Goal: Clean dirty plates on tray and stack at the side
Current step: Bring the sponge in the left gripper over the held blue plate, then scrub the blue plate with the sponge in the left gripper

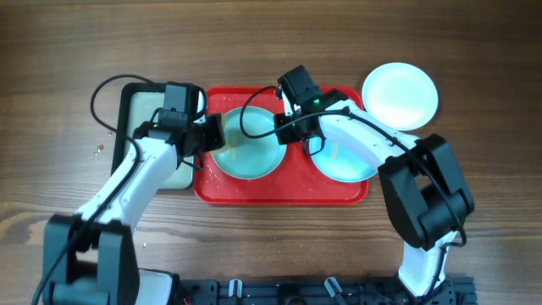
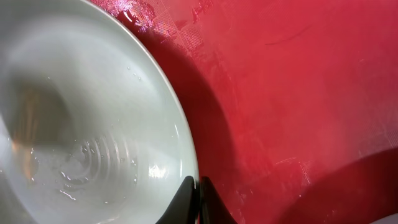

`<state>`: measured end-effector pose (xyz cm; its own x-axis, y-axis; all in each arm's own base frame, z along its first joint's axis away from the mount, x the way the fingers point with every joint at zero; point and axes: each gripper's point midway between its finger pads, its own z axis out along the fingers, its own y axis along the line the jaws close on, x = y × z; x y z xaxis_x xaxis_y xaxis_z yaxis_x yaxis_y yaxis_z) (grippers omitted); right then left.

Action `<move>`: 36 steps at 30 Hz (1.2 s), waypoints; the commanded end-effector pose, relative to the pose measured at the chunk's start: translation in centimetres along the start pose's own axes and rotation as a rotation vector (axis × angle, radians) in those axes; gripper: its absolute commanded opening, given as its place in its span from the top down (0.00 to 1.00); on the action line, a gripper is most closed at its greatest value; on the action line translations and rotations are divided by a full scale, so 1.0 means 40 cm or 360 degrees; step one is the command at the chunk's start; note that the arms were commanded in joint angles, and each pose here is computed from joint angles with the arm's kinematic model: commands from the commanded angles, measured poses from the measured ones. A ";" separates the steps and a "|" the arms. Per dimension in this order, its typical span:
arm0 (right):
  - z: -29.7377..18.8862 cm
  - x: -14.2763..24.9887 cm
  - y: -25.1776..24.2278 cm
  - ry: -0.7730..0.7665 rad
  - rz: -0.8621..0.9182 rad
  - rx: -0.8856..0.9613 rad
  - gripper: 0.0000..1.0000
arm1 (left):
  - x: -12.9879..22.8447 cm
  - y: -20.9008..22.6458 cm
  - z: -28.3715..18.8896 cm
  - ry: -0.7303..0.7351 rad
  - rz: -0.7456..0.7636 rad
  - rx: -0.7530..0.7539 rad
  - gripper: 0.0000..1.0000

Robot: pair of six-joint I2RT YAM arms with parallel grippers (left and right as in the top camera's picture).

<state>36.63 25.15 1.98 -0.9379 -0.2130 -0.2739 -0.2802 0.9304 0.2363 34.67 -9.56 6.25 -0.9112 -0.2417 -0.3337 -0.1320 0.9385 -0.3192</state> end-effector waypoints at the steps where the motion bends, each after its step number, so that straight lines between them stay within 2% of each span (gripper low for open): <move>1: 0.014 0.011 0.006 0.0029 -0.0022 -0.0019 0.96 | -0.007 -0.030 0.033 0.0016 0.0056 0.0040 0.96; 4: 0.014 0.011 0.005 0.0031 -0.0021 -0.0019 0.96 | -0.006 -0.048 0.055 -0.0021 0.0130 -0.0015 0.96; 8: 0.014 0.011 0.005 0.0031 -0.0022 -0.0019 0.96 | 0.020 -0.015 0.094 0.0038 0.0141 -0.0138 0.96; 15: 0.014 0.011 0.006 0.0030 -0.0022 -0.0020 0.96 | 0.092 -0.009 0.166 0.0201 0.0181 -0.0189 0.96; 20: 0.014 0.010 0.005 0.0029 -0.0022 -0.0019 0.96 | 0.166 -0.047 0.205 0.0400 0.0173 -0.0035 0.96; 26: 0.014 0.007 0.007 0.0019 -0.0022 -0.0023 0.96 | 0.212 -0.147 0.182 0.0572 0.0128 0.0343 0.96; 30: 0.014 0.006 0.007 0.0017 -0.0024 -0.0023 0.96 | 0.179 -0.187 0.171 0.0506 0.0154 0.0458 0.96; 32: 0.014 0.005 0.007 0.0016 -0.0024 -0.0023 0.96 | 0.110 -0.212 0.122 0.0356 0.0189 0.0470 0.96; 36: 0.014 0.006 0.006 0.0017 -0.0023 -0.0023 0.96 | 0.005 -0.185 0.028 0.0035 0.0234 0.0246 0.96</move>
<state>36.91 24.87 1.90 -0.9375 -0.2073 -0.2793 -0.2744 0.9343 0.2275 33.49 -18.53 2.39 -0.9811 -0.0673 -0.1812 0.0318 0.8683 -0.4951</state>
